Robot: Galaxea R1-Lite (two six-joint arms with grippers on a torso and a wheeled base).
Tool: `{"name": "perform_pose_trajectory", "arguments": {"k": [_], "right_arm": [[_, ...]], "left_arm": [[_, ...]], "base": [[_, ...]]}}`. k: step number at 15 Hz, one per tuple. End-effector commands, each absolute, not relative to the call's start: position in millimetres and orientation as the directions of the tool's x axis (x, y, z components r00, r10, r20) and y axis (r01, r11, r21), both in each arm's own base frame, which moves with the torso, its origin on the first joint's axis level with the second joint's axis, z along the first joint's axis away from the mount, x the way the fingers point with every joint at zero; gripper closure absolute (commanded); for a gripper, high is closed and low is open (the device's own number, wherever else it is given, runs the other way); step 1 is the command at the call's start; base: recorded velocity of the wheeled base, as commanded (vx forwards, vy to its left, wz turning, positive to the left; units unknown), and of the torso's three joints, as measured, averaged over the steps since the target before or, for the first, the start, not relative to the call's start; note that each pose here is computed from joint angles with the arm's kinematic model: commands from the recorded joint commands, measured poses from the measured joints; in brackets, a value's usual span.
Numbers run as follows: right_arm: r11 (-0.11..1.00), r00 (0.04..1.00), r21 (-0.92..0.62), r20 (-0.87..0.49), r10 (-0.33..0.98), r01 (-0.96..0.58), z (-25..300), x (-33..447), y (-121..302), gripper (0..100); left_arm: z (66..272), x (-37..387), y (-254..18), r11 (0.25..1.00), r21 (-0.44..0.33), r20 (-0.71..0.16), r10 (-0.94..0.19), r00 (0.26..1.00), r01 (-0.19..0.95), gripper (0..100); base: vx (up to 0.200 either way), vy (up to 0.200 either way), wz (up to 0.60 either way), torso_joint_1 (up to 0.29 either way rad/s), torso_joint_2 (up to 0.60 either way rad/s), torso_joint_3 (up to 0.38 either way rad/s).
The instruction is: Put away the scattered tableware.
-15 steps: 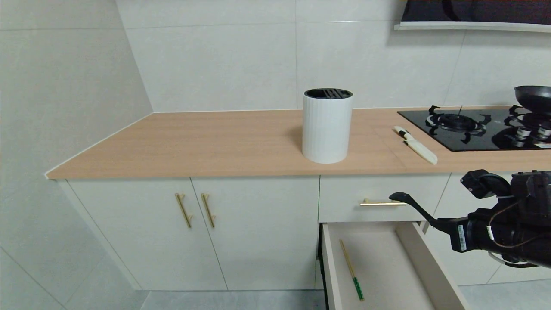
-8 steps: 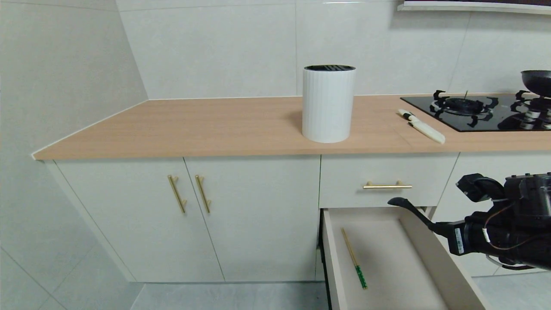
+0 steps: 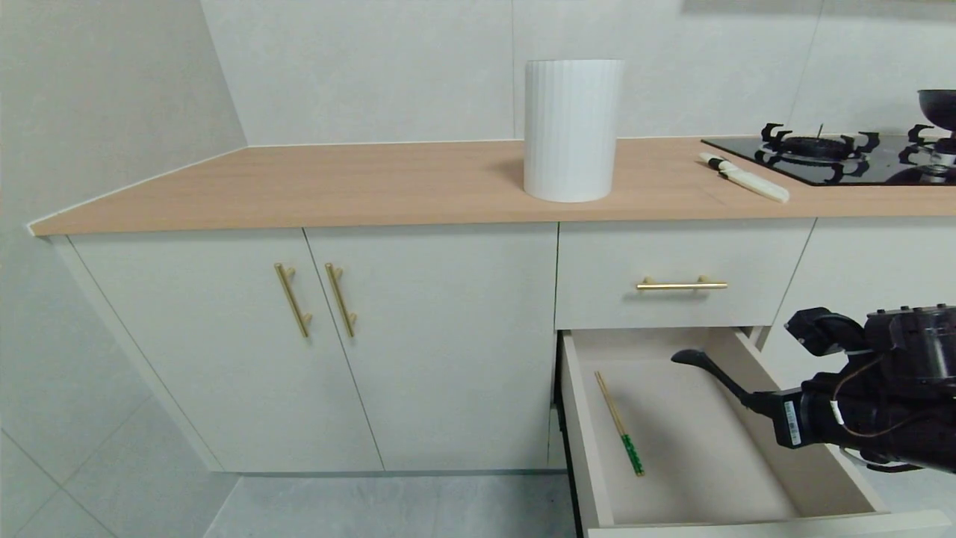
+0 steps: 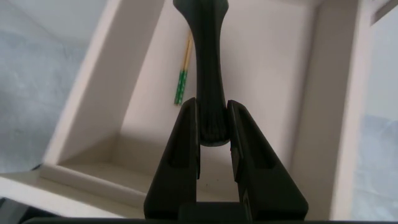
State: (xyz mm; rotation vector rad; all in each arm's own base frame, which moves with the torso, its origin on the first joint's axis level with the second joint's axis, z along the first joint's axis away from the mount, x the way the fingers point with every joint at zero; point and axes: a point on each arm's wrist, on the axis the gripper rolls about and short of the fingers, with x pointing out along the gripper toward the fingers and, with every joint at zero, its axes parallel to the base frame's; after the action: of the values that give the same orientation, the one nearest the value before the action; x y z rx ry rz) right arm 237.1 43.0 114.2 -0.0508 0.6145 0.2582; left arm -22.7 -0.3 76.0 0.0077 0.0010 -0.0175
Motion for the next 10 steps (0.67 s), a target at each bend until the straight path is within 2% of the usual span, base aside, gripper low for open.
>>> {"name": "perform_pose_trajectory", "arguments": {"k": [1, 3, 7, 10], "right_arm": [[0.966, 0.782, 0.03, -0.581, 0.224, -0.255, 112.6, 237.9, 43.3, 100], [0.966, 0.779, 0.03, -0.586, 0.224, -0.255, 110.9, 238.8, 43.4, 100], [0.962, 0.761, 0.032, -0.606, 0.234, -0.27, 104.7, 242.9, 48.4, 100], [0.961, 0.742, 0.027, -0.629, 0.231, -0.277, 81.9, 263.3, 56.6, 100]], "left_arm": [[76.0, -22.7, -0.3, 1.0, 0.008, -0.002, -0.017, 1.0, 0.017, 0], [76.0, -22.7, -0.3, 1.0, 0.008, -0.002, -0.017, 1.0, 0.017, 0], [76.0, -22.7, -0.3, 1.0, 0.008, -0.002, -0.017, 1.0, 0.017, 0], [76.0, -22.7, -0.3, 1.0, 0.008, -0.002, -0.017, 1.0, 0.017, 0]], "base": [[0.0, 0.0, 0.0, -0.124, 0.44, 0.334], [0.0, 0.0, 0.0, -0.054, 0.21, 0.151], [0.0, 0.0, 0.0, -0.007, 0.04, 0.022], [0.0, 0.0, 0.0, 0.0, 0.0, 0.0]]}}
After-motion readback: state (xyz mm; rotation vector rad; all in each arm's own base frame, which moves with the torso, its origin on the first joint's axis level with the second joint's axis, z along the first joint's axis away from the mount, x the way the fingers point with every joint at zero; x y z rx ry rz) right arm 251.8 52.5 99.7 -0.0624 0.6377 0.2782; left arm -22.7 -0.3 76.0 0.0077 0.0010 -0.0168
